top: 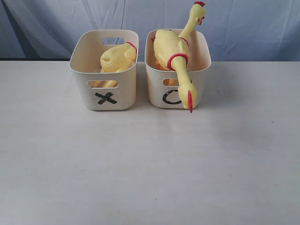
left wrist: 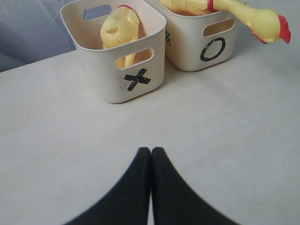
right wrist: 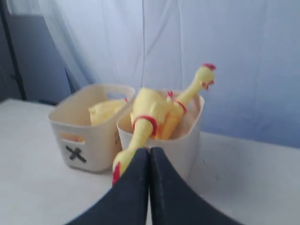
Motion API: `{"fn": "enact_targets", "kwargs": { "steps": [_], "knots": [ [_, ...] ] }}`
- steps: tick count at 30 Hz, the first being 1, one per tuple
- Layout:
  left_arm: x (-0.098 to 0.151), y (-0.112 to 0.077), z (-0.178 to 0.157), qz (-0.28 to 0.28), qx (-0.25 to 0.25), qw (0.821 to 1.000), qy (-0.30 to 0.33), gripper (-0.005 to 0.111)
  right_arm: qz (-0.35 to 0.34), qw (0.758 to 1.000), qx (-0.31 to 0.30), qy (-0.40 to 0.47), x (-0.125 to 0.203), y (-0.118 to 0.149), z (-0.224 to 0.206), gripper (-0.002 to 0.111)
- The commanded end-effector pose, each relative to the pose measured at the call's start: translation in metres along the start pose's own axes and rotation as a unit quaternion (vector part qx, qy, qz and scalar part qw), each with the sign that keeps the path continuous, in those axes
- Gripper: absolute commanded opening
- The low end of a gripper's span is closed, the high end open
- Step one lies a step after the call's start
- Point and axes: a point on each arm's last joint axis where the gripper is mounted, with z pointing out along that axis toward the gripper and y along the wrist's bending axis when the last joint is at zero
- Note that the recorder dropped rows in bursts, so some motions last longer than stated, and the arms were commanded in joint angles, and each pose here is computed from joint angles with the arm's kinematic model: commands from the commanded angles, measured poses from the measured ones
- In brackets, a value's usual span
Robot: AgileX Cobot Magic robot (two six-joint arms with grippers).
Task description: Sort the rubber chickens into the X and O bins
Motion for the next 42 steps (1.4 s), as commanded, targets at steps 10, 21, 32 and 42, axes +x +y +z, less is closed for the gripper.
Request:
{"fn": "enact_targets", "kwargs": {
  "steps": [10,21,32,42],
  "knots": [
    [0.003,-0.001,-0.031,-0.003,-0.045,0.995,-0.088,0.000,-0.002,0.962,-0.088,-0.258,0.020,0.012,-0.018,0.000],
    [0.011,-0.007,-0.060,-0.001,-0.109,0.979,-0.171,0.000,0.023,0.941,-0.117,-0.317,0.013,0.015,-0.024,0.000],
    [0.011,-0.007,-0.060,0.001,-0.113,0.979,-0.170,0.000,0.073,0.933,-0.139,-0.324,0.011,0.016,-0.026,0.000],
    [0.011,-0.007,-0.060,0.001,-0.113,0.979,-0.170,0.000,0.073,0.933,-0.138,-0.324,0.011,0.016,-0.026,0.000]
  ]
}}
